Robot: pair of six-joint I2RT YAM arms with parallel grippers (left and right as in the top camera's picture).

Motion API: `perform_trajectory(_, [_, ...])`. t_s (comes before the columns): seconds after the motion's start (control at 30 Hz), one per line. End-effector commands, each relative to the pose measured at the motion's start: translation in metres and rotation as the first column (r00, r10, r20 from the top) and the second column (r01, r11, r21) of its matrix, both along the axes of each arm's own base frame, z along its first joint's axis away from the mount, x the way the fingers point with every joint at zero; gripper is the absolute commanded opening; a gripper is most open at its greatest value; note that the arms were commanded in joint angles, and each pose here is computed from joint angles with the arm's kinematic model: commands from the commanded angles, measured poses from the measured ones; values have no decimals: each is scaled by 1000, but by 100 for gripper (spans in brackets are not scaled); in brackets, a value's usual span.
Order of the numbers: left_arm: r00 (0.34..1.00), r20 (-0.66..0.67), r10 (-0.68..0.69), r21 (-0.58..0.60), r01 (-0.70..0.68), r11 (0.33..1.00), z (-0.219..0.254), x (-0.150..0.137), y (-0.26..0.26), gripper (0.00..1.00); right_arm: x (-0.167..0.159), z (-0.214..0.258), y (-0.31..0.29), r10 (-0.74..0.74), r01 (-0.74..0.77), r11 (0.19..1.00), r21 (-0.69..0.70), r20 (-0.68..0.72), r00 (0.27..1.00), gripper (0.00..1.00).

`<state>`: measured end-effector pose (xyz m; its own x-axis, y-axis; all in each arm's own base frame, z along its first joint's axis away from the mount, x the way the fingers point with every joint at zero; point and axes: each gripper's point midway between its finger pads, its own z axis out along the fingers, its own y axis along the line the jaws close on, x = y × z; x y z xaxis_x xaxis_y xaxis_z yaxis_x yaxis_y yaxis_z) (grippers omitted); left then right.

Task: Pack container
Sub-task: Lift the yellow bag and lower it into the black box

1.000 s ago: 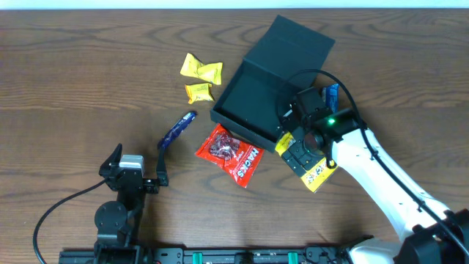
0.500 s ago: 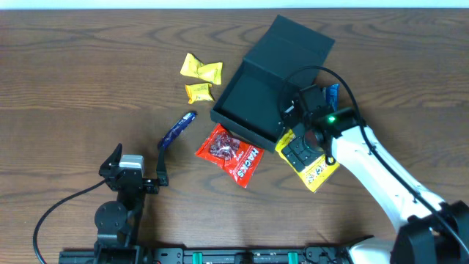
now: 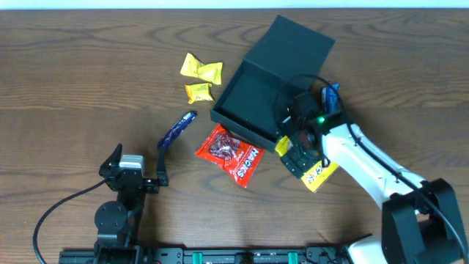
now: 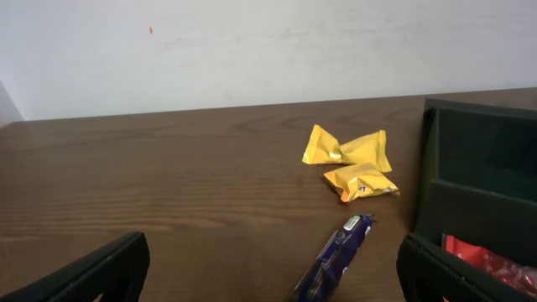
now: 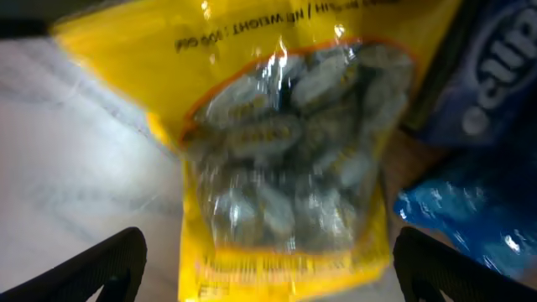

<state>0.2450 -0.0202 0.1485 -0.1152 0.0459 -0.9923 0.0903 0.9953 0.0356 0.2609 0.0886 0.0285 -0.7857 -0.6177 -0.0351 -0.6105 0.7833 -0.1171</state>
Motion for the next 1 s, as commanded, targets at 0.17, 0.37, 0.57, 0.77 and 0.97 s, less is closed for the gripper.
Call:
perform_trajectory(0.17, [998,-56,-2,0,2,1000,-16,-2,0,95,6,-12,14,13,-16,995,94,32,999,95])
perform_trajectory(0.37, [998,-56,-2,0,2,1000,-16,-2,0,95,6,-13,6,7,-9,998,69,31,999,93])
perform_trajectory(0.57, [998,-56,-2,0,2,1000,-16,-2,0,95,8,-20,3,-6,2,997,72,50,999,90])
perform_trajectory(0.77, [998,-56,-2,0,2,1000,-16,-2,0,95,10,-24,3,-33,27,996,85,70,997,78])
perform_trajectory(0.97, [998,-56,-2,0,2,1000,-16,-2,0,95,10,-26,3,-75,68,993,93,72,995,35])
